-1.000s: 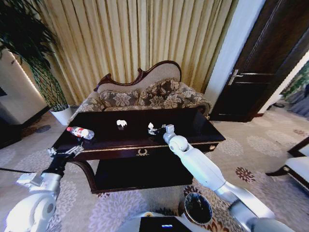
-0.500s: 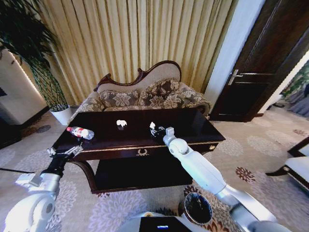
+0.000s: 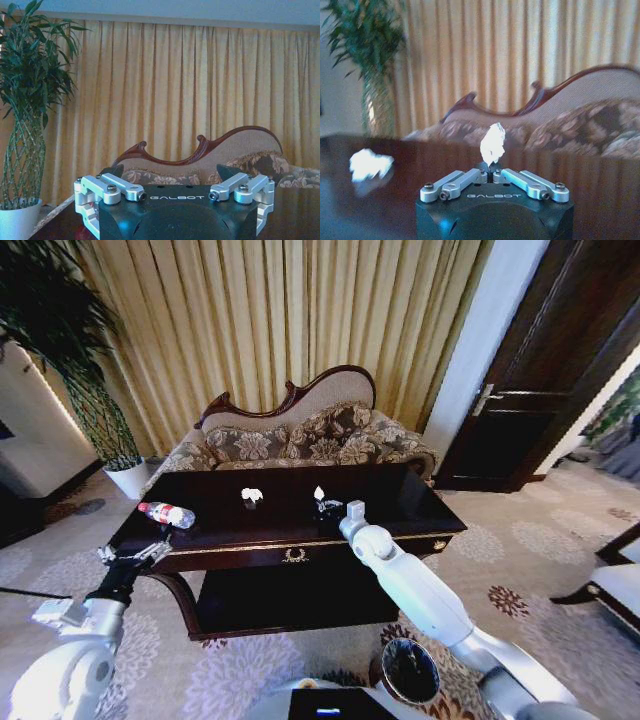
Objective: Move to the front of the table and place the trash on the table into the trash bin.
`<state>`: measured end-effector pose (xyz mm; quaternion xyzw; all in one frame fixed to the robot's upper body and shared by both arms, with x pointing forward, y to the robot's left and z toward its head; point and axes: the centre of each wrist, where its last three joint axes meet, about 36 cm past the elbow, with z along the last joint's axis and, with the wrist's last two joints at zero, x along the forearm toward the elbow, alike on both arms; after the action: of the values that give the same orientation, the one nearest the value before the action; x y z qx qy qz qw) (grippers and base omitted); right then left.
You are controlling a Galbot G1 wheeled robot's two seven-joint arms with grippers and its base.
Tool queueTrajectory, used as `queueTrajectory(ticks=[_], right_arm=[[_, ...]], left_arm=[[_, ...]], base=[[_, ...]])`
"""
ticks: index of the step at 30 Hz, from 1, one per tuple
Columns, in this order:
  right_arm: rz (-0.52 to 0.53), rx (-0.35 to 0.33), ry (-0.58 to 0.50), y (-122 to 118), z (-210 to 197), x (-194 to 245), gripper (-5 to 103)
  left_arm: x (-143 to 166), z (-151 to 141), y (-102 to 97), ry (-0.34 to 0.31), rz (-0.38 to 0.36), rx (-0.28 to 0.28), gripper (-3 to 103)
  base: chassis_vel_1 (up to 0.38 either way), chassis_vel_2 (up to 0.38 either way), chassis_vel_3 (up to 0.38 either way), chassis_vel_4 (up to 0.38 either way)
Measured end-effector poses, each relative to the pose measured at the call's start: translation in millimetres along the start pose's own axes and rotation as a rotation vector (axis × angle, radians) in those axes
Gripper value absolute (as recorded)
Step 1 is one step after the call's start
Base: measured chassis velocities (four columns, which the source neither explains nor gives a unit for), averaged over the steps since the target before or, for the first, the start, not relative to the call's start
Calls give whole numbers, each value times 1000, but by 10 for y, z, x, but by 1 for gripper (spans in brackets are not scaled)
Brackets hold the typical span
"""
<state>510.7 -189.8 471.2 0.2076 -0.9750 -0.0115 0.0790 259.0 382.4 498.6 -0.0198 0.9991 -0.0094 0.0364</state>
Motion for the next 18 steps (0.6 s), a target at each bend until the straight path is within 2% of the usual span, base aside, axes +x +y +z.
queueTrajectory(ticks=[2,8,10,16,18], right_arm=[[50,19,-36,-146,-103,161,1],[156,49,-53,-422,-97,513,1],[219,51,-34,-553,34,767,1],[307,49,-7,-657,375,1085,1],[365,41,4,-724,568,1313,1]], left_arm=[[-20,5,17,-3,-1,3,100],[-65,45,20,-5,6,15,100],[-102,79,22,-5,9,24,100],[-153,129,49,4,0,25,100],[-177,141,78,10,0,26,100]], base=[[0,0,0,0],[0,0,0,0],[0,0,0,0],[0,0,0,0],[0,0,0,0]])
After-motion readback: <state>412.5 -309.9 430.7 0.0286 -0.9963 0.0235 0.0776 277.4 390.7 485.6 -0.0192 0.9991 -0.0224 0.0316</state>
